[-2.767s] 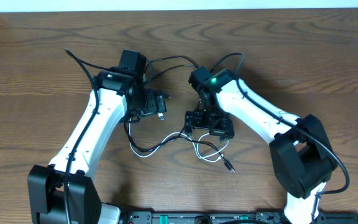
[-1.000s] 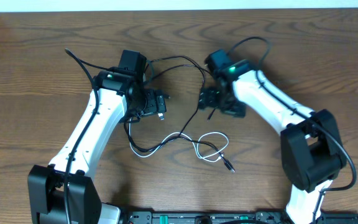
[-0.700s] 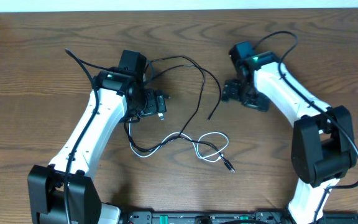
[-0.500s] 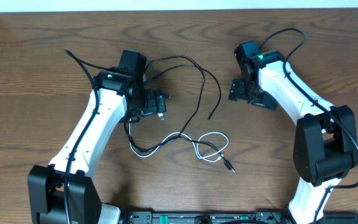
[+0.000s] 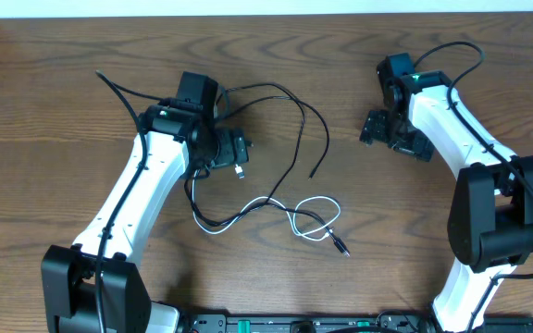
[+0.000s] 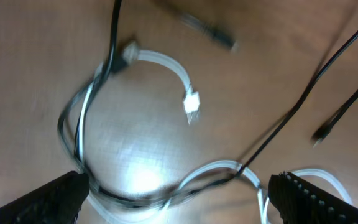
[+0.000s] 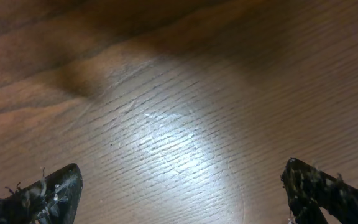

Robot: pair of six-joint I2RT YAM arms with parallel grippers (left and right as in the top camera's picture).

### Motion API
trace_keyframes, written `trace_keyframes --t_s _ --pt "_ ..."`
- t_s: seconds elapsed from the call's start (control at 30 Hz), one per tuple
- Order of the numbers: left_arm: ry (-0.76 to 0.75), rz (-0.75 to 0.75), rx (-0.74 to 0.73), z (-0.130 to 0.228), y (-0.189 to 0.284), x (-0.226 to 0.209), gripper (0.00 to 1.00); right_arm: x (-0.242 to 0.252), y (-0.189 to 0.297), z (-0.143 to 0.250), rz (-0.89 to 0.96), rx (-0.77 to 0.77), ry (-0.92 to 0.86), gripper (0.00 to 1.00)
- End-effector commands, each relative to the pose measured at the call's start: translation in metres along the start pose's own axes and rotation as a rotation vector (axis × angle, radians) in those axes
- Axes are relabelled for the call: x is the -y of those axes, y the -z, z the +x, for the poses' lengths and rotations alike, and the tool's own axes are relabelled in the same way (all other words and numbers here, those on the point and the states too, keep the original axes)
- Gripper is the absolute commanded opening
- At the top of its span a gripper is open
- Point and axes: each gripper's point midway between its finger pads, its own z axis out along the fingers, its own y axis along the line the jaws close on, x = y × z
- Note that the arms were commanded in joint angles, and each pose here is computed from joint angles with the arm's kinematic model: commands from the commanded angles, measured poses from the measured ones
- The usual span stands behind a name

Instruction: Untangle cables

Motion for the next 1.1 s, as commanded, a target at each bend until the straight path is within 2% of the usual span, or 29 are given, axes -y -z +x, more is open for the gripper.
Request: trace_keyframes --t_s 0.0,0.17,0.2,0.23,0.27,0.3,0.53,0.6,0.67,0.73,0.83,0.9,0.97,1.07 --pt "0.007 -0.005 0.016 -0.005 -0.001 -0.001 0.98 -0.001 0.006 0.001 -0.012 0.009 0.014 0.99" --pt "-0.033 -0.028 -0.033 0.007 -0.001 -0.007 0.98 -0.006 0.006 0.003 -0.037 -0.006 0.014 0.99" --pt "-0.029 -0.037 -0.055 0.012 -0.002 -0.009 0.80 -0.007 0.006 0.004 -0.045 -0.008 0.014 0.99" --pt "0.001 -0.051 -0.085 0.019 -0.003 -0.012 0.56 -0.008 0.006 0.004 -0.050 -0.011 0.013 0.99" --pt "0.047 -0.070 -0.119 0.028 -0.003 -0.016 0.43 -0.008 0.006 0.004 -0.050 -0.010 0.014 0.99" --pt "0.092 -0.090 -0.153 0.038 -0.005 -0.021 0.40 -0.008 0.006 0.004 -0.050 -0.010 0.014 0.99" --pt "0.369 -0.248 -0.345 0.111 -0.032 -0.058 0.41 -0.011 0.006 0.006 -0.051 -0.011 0.022 0.99" --pt "0.441 -0.296 -0.386 0.132 -0.038 -0.068 0.47 -0.011 0.007 0.006 -0.051 -0.010 0.025 0.99" --pt "0.502 -0.331 -0.414 0.146 -0.041 -0.074 0.47 -0.012 0.007 0.007 -0.051 -0.010 0.027 0.99" --pt "0.506 -0.344 -0.427 0.152 -0.043 -0.077 0.47 -0.012 0.007 0.007 -0.051 -0.010 0.026 0.99" --pt "0.531 -0.320 -0.388 0.144 -0.049 -0.074 0.45 -0.012 0.007 0.007 -0.052 -0.011 0.027 0.99" --pt "0.630 -0.336 -0.366 0.142 -0.050 -0.073 0.45 -0.013 0.007 0.008 -0.056 -0.014 0.028 0.99" --pt "0.803 -0.370 -0.349 0.145 -0.050 -0.072 0.45 -0.014 0.007 0.008 -0.058 -0.015 0.030 0.99" --pt "0.939 -0.392 -0.337 0.146 -0.050 -0.071 0.46 -0.015 0.007 0.009 -0.058 -0.015 0.032 0.99"
